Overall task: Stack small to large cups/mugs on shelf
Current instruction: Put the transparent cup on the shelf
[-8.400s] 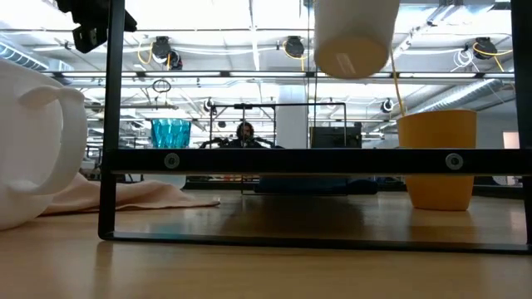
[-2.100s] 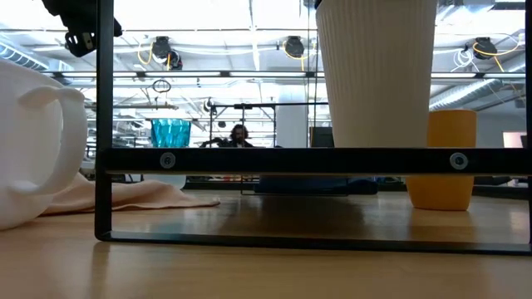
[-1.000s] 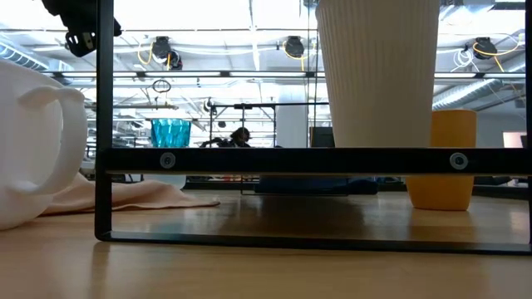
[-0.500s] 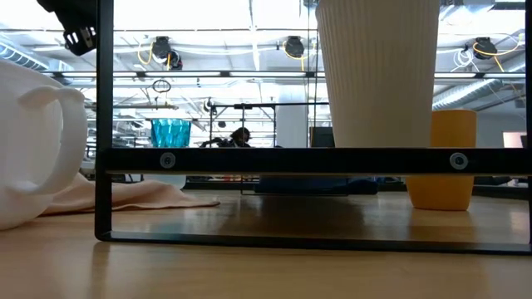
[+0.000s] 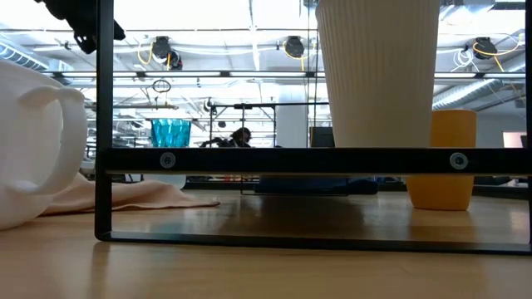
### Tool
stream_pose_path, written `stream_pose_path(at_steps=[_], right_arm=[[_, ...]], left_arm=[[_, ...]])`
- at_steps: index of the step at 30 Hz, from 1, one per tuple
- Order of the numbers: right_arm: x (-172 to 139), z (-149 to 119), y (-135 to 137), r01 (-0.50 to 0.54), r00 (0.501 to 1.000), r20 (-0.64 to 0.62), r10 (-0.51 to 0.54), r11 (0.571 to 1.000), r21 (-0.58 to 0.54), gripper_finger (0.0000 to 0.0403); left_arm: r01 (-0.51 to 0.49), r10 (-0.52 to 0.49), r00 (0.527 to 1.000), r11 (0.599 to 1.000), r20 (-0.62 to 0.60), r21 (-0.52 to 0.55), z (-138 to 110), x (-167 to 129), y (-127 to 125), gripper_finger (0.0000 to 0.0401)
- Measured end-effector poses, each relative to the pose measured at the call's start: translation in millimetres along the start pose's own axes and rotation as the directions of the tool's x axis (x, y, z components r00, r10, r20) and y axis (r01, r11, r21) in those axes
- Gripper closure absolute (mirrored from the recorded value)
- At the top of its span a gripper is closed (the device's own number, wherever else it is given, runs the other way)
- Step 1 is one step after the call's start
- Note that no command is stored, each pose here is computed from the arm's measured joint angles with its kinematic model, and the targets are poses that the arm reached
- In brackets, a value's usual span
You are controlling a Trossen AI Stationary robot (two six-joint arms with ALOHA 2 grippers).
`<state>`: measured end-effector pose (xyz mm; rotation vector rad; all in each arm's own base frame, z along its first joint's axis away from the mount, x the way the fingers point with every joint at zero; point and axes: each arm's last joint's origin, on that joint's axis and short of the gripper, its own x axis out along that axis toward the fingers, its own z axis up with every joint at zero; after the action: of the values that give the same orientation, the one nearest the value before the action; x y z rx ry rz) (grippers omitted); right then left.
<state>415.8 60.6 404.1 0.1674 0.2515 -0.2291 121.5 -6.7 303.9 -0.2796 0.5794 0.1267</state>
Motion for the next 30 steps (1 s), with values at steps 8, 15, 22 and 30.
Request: stream_pose_path(at_steps=[8, 15, 22, 30], right_arm=[[-1.1, 3.0, 1.2, -0.01, 1.0, 0.027, 0.009, 1.0, 0.012, 0.0342], [-1.6, 8.5, 2.4, -0.023, 0.997, 0.079, 0.021, 0.999, 0.026, 0.0342], [-1.7, 8.3, 2.5, -0.024, 0.997, 0.077, 0.022, 0.999, 0.029, 0.0342], [-2.6, 7.5, 5.1, -0.033, 0.997, 0.074, 0.031, 0.999, 0.029, 0.0342]], left_arm=[[-0.035, 0.038, 0.999, 0.993, -0.024, 0.113, -1.5, 3.0, 1.0, 0.0368], [-0.124, 0.152, 0.974, 0.978, -0.167, 0.167, -5.3, 25.0, 6.3, 0.0368], [-0.002, 0.058, 0.916, 0.99, -0.398, 0.14, -10.4, 54.1, 13.4, 0.0368], [0.032, 0.059, 0.885, 0.982, -0.462, 0.186, 3.8, 60.5, 22.3, 0.0368]])
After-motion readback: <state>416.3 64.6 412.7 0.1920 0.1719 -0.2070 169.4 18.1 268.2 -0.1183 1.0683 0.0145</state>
